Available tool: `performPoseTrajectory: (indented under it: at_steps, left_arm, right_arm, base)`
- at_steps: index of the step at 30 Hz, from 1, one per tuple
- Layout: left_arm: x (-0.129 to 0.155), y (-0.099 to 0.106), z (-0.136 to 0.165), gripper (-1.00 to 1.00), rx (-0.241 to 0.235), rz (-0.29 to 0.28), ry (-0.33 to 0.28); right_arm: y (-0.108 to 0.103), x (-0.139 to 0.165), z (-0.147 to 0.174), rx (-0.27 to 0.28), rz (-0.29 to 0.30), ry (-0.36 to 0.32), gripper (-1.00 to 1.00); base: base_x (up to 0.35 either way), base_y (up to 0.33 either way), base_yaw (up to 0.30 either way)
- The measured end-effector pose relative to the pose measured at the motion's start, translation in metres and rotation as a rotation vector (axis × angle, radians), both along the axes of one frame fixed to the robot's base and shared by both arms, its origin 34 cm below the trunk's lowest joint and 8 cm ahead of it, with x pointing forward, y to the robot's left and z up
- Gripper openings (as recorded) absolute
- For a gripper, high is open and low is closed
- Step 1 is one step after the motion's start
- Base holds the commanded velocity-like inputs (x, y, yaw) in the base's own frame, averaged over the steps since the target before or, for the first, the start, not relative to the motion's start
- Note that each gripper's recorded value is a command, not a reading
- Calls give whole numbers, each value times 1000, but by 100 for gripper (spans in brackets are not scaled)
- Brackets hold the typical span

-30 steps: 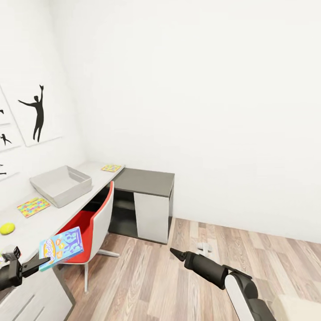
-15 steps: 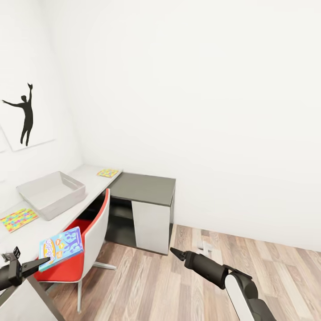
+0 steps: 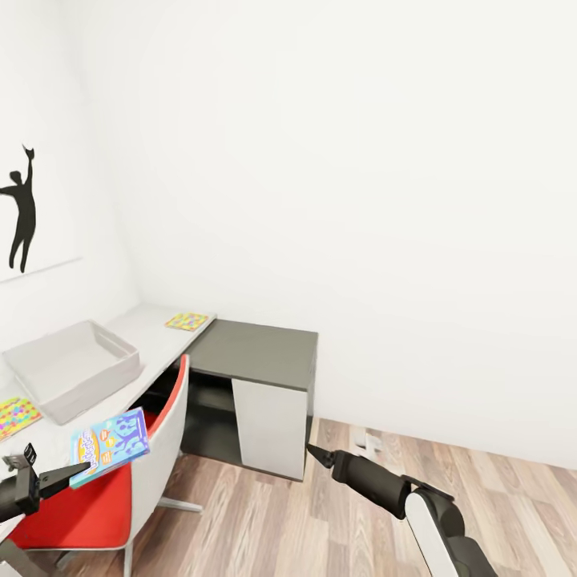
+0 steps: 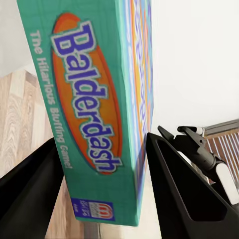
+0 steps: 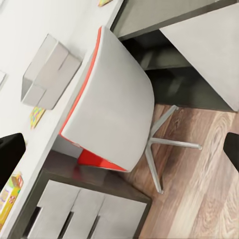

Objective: Put all the toys in the child's room - the three board games (two on the bed and one on the table), the two jigsaw puzzles on the table, and the tennis ball on the table - inside the toy box on the table in the child's room.

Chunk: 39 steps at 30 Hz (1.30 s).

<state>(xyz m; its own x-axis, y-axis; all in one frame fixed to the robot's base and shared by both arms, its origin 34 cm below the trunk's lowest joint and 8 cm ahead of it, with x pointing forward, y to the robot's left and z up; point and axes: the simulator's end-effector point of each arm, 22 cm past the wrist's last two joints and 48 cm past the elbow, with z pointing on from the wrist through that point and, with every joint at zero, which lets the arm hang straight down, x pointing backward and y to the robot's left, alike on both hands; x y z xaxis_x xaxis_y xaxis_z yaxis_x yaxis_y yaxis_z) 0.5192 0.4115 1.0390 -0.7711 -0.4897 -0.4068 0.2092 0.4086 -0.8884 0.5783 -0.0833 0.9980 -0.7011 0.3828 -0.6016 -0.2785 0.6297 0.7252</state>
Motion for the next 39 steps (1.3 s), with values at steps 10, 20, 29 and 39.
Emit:
performPoseTrajectory:
  at_steps: [10,20,29,39]
  left_arm:
    - [0,0,0,-100,-1,1,0]
    - [0,1,1,-100,-3,4,-3]
    - [1,1,2,-100,-5,4,-6]
    - [2,2,4,-100,-17,11,-12]
  right_arm:
    - [0,1,5,-4,2,-11,100]
    - [1,1,36,2,27,-62,100]
    - [8,-32,57,59,160,58,100]
    - [-10,-33,89,201,178,-1,100]
  base:
    - [329,0,225]
    - [302,-65,289]
    - [225,-180,291]
    - [33,-29,291]
